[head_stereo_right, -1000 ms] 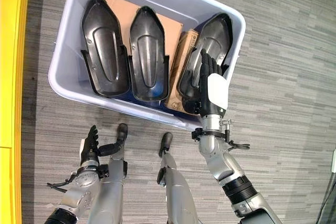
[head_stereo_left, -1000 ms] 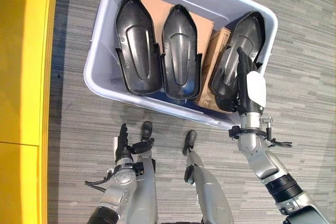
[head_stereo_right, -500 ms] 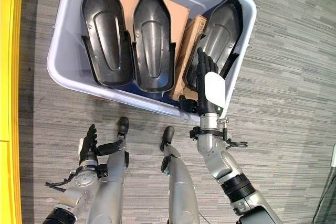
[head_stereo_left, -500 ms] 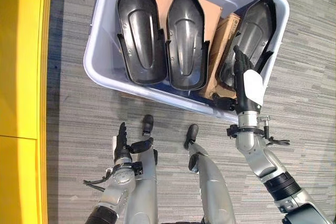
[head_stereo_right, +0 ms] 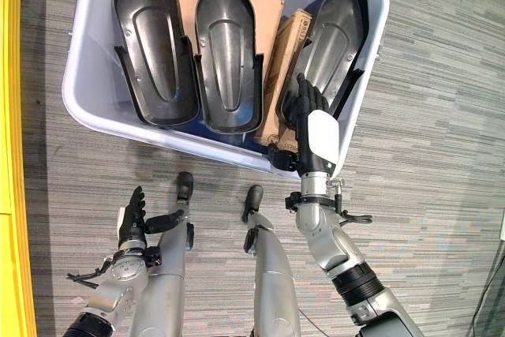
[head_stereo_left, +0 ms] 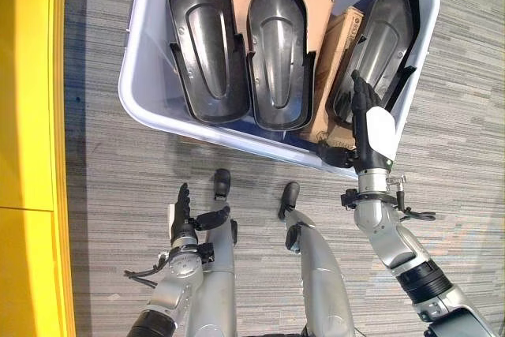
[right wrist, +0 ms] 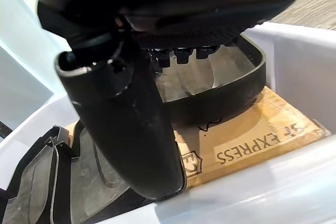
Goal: Move parts from the plastic box to the shelf.
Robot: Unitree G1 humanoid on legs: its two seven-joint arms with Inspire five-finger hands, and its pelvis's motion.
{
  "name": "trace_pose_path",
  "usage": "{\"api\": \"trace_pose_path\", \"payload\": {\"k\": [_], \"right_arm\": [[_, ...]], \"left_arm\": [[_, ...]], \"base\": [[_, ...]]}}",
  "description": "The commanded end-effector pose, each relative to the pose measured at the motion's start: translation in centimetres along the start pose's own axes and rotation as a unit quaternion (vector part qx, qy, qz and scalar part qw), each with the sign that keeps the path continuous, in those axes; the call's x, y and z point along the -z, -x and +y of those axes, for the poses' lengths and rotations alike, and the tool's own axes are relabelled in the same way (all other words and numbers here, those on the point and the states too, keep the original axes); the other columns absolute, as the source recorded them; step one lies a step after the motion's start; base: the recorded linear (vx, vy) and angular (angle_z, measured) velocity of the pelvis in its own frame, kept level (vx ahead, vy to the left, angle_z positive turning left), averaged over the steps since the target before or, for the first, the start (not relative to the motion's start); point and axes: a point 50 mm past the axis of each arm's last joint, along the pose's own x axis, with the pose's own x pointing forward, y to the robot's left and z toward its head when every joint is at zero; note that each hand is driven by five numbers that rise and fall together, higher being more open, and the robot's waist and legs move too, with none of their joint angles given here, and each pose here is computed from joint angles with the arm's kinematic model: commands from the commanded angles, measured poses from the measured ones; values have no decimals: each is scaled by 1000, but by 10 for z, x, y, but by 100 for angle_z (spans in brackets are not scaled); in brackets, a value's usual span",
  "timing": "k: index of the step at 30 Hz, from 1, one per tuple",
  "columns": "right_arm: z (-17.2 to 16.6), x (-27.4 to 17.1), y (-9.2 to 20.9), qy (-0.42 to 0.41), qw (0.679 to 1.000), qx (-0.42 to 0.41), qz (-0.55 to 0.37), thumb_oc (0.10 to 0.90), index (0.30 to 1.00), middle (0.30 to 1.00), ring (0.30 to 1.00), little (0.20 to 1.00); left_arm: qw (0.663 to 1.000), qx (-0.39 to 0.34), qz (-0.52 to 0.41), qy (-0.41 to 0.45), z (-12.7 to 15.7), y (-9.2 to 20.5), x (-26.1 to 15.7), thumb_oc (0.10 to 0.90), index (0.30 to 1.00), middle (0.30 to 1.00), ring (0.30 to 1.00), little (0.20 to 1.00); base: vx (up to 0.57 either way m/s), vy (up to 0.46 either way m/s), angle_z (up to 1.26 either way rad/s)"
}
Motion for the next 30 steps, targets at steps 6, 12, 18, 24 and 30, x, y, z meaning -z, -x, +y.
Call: {"api": "trace_pose_path", "payload": {"k": [6,12,18,24,30], "right_arm": [[-34,-2,-11,42,995,83,-42,900,1000,1000,1000,1000],[-39,1,-13,54,993,93,-41,900,1000,1000,1000,1000],[-37,7,-15,23,996,87,-9,900,1000,1000,1000,1000],[-40,11,-17,28,996,87,-7,900,1000,1000,1000,1000],[-42,14,-20,18,996,82,2,900,1000,1000,1000,1000]], "left_arm": [[1000,-6,-27,10,7,14,-2,900,1000,1000,1000,1000],[999,-1,-33,12,4,14,-5,900,1000,1000,1000,1000],[1000,-2,-26,15,4,16,-2,900,1000,1000,1000,1000],[1000,2,-25,17,4,18,-1,900,1000,1000,1000,1000],[999,1,-28,22,6,19,-2,900,1000,1000,1000,1000]], "base": [[0,0,0],[0,0,0],[40,-13,0],[0,0,0],[0,0,0]]}}
